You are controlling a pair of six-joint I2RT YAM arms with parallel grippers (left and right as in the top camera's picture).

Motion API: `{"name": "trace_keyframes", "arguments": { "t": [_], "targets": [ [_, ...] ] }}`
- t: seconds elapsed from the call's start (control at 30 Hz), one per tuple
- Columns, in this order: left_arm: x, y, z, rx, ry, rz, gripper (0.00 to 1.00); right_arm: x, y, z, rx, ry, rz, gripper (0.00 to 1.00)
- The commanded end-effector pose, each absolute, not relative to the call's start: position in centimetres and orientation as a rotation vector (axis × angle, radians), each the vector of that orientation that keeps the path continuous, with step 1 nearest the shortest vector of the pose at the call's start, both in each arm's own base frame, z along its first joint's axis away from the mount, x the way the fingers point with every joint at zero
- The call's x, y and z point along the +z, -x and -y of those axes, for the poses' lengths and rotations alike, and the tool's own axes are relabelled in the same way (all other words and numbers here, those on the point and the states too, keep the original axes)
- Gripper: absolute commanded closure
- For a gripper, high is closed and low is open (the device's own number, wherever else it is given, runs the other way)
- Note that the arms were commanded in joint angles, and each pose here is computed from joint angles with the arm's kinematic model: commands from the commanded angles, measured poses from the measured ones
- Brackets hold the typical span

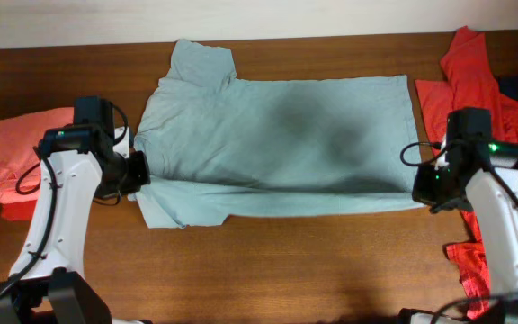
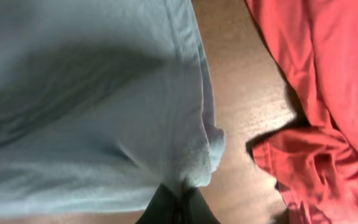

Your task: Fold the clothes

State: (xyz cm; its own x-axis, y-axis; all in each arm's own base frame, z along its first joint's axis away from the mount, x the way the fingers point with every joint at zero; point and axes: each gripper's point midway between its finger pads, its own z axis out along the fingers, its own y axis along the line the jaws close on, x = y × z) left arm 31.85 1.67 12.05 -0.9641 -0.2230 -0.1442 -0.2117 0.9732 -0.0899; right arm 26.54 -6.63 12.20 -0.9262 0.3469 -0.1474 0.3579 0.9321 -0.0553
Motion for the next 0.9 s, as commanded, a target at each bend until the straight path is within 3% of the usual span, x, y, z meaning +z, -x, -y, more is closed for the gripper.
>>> {"name": "trace_keyframes", "arguments": {
  "t": [0.0, 0.2, 0.87],
  "targets": [
    [11.7, -33.2, -2.1, -0.100, 0.349, -2.927, 1.00, 9.9, -27.9, 7.4, -0.160, -0.568, -2.978, 0.96],
    [9.5, -35.3, -2.3, -0.100, 0.347, -2.918, 1.00, 7.7, -30.1, 8.2, -0.186, -0.568, -2.960, 0.96],
    [7.4, -39.9, -1.3, -0.154, 0.292, -2.816, 1.00, 9.2, -35.9, 9.3, -0.174, -0.542, -2.710, 0.95]
  ]
}}
